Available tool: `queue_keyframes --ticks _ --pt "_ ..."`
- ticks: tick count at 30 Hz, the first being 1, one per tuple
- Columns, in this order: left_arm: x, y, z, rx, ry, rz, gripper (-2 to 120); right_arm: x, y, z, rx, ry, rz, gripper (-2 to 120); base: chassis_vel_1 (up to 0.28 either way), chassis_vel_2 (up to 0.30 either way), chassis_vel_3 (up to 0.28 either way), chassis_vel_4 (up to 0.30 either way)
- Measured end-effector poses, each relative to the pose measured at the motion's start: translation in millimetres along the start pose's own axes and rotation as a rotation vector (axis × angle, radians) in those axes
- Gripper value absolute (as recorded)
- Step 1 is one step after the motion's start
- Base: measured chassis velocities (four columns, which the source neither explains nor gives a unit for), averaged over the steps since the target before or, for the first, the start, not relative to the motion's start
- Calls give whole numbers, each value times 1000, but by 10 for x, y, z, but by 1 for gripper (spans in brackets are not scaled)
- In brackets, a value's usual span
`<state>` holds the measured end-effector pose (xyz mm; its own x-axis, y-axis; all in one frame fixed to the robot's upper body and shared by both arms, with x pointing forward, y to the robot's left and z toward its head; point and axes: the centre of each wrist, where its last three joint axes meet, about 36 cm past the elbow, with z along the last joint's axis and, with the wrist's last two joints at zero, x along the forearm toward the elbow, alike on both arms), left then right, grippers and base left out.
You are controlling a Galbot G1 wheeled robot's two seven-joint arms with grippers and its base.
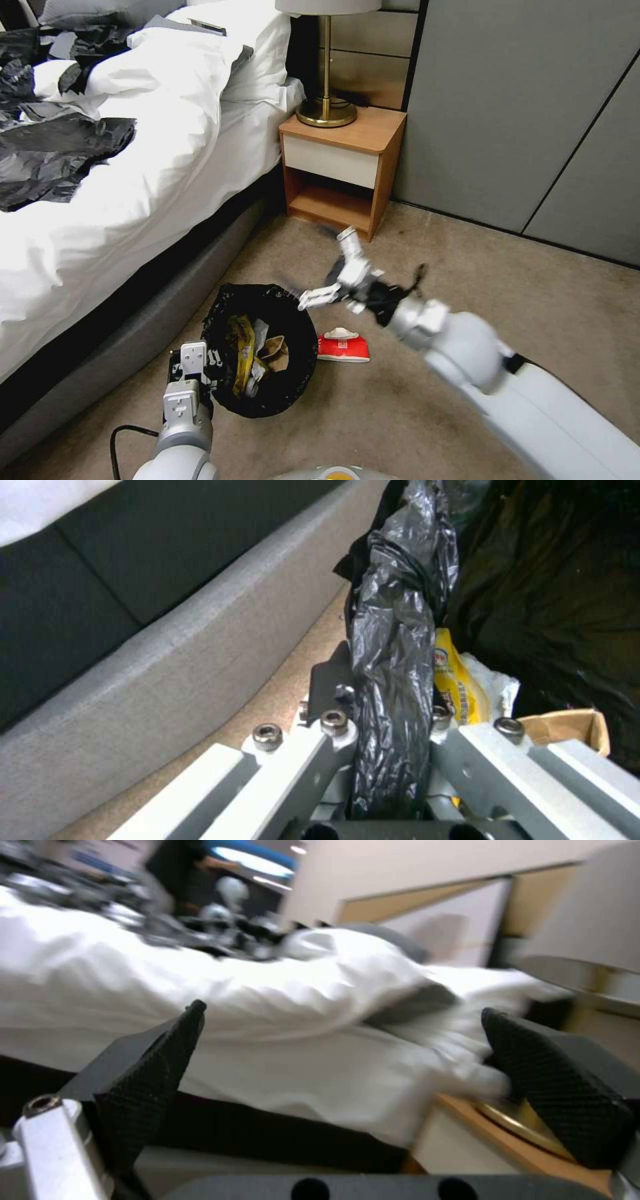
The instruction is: Pick up the trash bin, then pick up the garbage from the floor and place it into the trash bin.
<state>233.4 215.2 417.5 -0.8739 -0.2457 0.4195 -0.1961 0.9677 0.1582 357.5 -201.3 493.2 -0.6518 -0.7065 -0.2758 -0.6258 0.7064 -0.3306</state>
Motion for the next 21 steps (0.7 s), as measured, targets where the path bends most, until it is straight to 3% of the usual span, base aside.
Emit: queue_keyframes --ticks 1,5,9,21 --pt "0 0 0 0 0 0 1 0 0 0 0 0 0 100 0 0 0 0" --pt "0 52 -11 0 -2 -5 1 391 158 29 -34 108 211 100 0 0 0 0" --pt "0 71 -27 4 -7 -6 1 550 222 96 -44 149 282 100 0 0 0 0" --pt "2 106 -70 11 -18 -9 1 759 413 390 -78 212 344 100 0 0 0 0"
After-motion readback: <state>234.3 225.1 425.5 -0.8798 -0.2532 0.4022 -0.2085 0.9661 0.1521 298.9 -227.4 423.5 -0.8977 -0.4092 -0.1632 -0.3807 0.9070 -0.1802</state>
